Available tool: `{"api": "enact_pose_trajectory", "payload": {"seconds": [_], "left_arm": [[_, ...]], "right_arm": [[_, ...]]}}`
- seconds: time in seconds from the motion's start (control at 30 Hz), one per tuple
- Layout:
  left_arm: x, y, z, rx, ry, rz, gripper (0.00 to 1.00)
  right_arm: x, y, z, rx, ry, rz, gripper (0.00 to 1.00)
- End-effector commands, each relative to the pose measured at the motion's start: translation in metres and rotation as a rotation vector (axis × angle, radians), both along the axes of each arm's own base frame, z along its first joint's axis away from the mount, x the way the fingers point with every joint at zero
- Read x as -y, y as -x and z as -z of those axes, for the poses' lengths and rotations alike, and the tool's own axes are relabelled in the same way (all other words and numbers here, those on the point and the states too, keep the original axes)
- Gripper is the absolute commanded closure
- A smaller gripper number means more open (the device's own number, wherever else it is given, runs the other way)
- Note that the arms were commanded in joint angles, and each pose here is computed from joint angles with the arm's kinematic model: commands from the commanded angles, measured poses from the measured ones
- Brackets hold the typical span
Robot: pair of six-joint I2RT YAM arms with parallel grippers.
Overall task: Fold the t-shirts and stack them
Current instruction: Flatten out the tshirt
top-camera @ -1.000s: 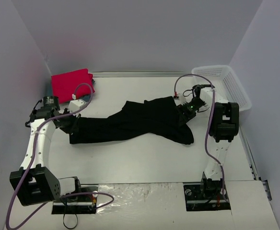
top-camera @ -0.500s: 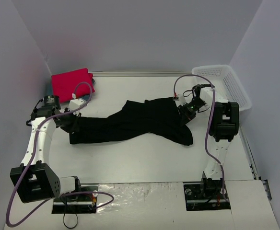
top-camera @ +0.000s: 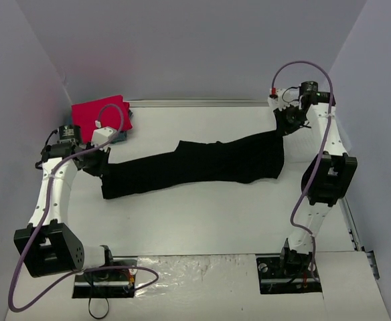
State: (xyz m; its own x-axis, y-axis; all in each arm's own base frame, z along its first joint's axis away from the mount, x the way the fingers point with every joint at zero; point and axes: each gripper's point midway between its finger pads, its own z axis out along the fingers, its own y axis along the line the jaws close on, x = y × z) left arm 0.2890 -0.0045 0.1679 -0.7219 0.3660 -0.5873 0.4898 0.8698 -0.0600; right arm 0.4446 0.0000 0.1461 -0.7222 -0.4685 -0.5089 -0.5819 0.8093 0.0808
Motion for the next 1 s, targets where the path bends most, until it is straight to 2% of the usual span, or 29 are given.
{"api": "enact_pose_trajectory", "payload": {"seconds": [0.0,0.1,0.13,0.3,0.43,0.53,0.97], "left_arm": [[-0.007,-0.025,-0.044,0.147,-0.020,-0.058,0.98],[-0.014,-0.038,-0.072,0.232,-0.040,-0.108,0.98],[-0.018,-0.044,-0.082,0.265,-0.047,-0.140,0.98],[-0.023,-0.060,-0.160,0.460,-0.032,-0.212,0.98],[-0.017,-0.053,-0.217,0.597,0.007,-0.224,0.98],[-0.009,-0.040,-0.242,0.661,0.035,-0.210,0.98],[-0.006,0.024,-0.289,0.845,0.021,-0.254,0.98]], "right_arm": [[0.012,-0.007,-0.059,0.130,0.050,0.063,1.00],[0.019,-0.017,-0.092,0.226,0.050,0.100,1.00],[0.020,-0.021,-0.117,0.293,0.046,0.104,1.00],[0.028,-0.021,-0.202,0.522,0.039,0.175,1.00],[0.019,0.009,-0.273,0.697,0.022,0.169,1.00],[0.012,0.033,-0.305,0.782,0.008,0.157,1.00],[0.009,0.105,-0.338,0.907,0.051,0.181,1.00]]}}
